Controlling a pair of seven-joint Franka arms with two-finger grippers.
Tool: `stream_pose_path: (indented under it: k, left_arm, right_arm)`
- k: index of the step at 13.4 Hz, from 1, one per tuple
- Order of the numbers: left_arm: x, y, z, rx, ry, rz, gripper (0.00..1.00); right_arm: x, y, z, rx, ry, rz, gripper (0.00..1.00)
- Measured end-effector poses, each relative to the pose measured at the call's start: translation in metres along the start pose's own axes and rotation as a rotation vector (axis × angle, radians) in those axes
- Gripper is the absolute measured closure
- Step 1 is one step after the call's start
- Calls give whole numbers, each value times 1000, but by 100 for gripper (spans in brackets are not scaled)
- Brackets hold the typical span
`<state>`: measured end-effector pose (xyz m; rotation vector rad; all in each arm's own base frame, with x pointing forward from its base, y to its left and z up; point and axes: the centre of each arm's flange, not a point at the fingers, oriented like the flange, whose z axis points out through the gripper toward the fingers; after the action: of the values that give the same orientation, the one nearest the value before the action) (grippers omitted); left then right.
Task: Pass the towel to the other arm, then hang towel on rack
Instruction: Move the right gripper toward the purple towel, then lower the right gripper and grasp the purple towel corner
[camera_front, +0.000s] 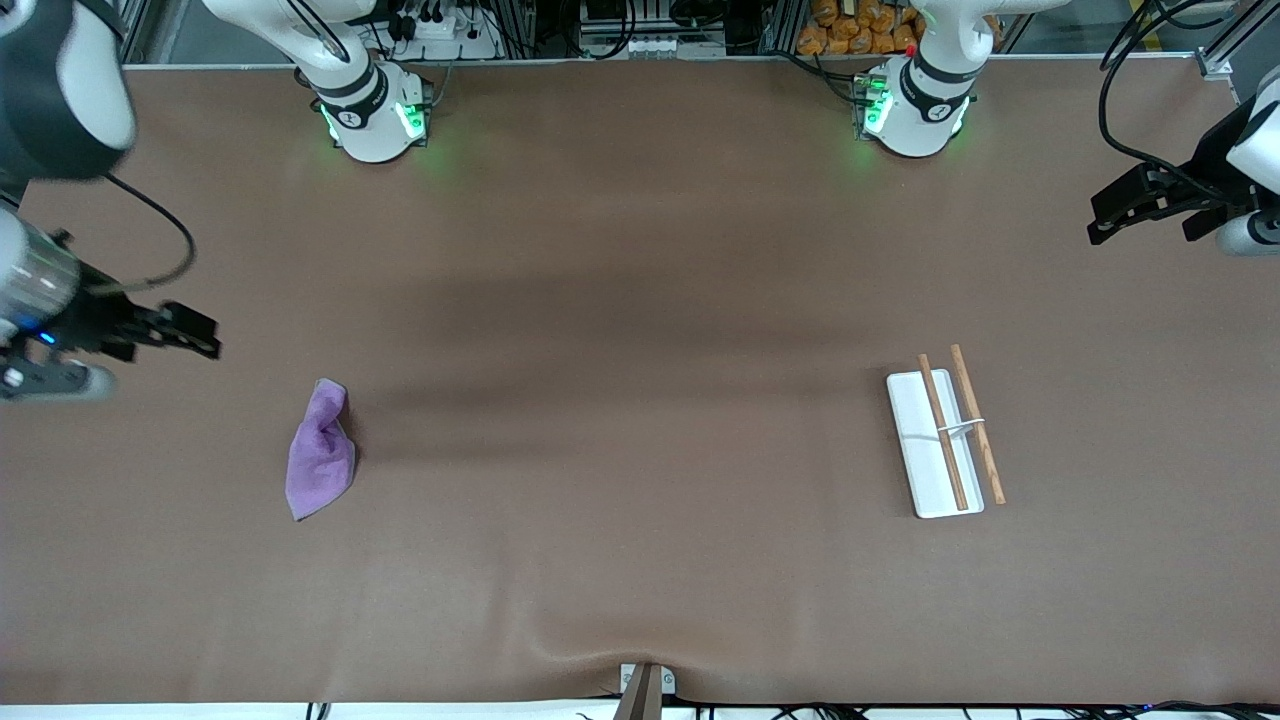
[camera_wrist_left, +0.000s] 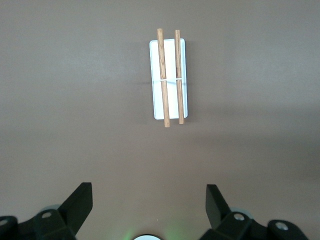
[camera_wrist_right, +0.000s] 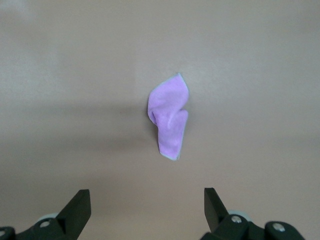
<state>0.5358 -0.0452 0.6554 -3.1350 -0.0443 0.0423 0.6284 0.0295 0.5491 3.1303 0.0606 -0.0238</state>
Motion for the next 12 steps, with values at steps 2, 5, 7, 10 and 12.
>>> stream_pose_path:
  k: [2, 5, 7, 10, 12]
  left_arm:
    - [0, 0, 1, 0, -2, 0, 0]
    - [0, 0, 2, 0, -2, 0, 0]
    - [1, 0, 2, 0, -2, 0, 0]
    - [1, 0, 3, 0, -2, 0, 0]
    - [2, 0, 3, 0, -2, 0, 0]
  right_arm:
    - [9, -2, 13, -2, 5, -3, 0]
    - [24, -2, 50, -6, -21, -8, 0]
    - [35, -4, 99, -11, -81, -18, 0]
    - [47, -2, 177, -19, -179, -16, 0]
    - [54, 8, 227, -20, -216, -2, 0]
